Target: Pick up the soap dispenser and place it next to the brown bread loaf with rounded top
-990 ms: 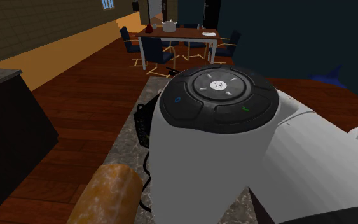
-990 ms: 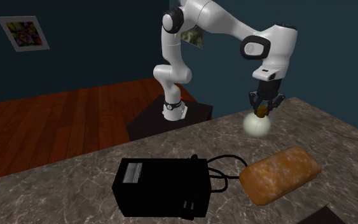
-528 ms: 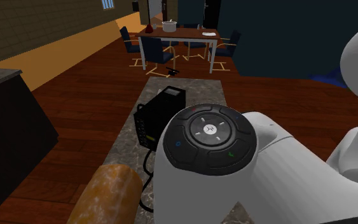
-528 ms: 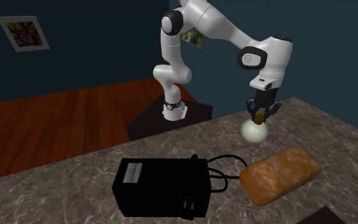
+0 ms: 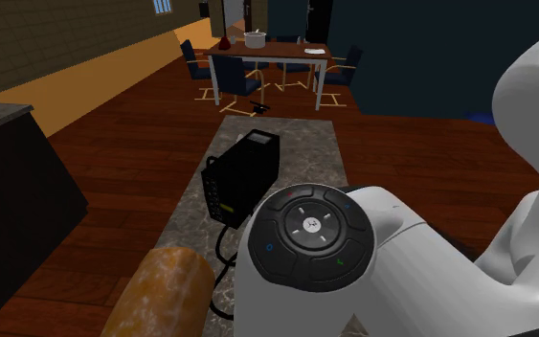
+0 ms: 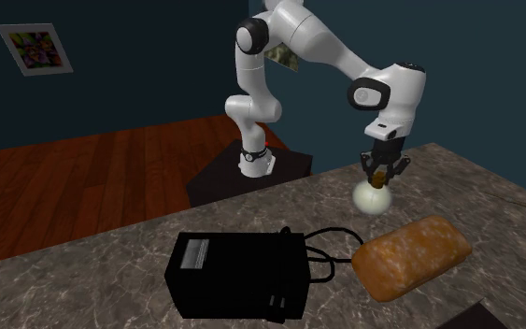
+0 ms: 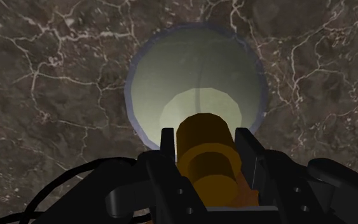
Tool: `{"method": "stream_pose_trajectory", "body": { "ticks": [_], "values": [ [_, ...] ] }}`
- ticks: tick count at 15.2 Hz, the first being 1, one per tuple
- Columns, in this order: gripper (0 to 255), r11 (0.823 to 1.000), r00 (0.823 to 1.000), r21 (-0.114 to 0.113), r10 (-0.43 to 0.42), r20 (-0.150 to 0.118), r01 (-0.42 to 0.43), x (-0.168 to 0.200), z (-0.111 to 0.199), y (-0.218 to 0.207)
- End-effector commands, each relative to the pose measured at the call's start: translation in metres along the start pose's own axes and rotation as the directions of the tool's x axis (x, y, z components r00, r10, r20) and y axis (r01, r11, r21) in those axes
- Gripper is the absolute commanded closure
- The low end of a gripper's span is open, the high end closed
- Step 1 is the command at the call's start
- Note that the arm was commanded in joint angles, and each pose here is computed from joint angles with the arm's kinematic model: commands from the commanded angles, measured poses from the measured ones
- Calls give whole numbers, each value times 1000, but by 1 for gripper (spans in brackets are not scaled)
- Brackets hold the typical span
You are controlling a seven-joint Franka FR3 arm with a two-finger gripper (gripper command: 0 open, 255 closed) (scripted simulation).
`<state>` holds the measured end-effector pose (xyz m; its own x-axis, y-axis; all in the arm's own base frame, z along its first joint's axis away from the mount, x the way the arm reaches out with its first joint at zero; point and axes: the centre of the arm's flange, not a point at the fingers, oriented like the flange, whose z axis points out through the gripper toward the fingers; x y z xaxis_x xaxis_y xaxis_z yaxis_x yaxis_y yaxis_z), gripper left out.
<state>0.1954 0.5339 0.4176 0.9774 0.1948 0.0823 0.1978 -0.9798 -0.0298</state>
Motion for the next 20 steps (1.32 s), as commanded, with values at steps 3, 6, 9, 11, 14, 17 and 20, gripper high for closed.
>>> {"method": "stream_pose_trajectory", "body": {
  "ticks": [3,6,9,11,14,17,20],
  "values": [
    [255,1000,1000,0,0,0,0,0,0,0],
    [0,1000,1000,0,0,0,0,0,0,0],
    [0,1000,1000,0,0,0,0,0,0,0],
    [0,1000,1000,0,0,0,0,0,-26,0],
    [0,1000,1000,0,0,0,0,0,-50,0],
    [0,1000,1000,0,0,0,0,0,-50,0],
    [0,1000,1000,0,0,0,0,0,-50,0]
  ]
}}
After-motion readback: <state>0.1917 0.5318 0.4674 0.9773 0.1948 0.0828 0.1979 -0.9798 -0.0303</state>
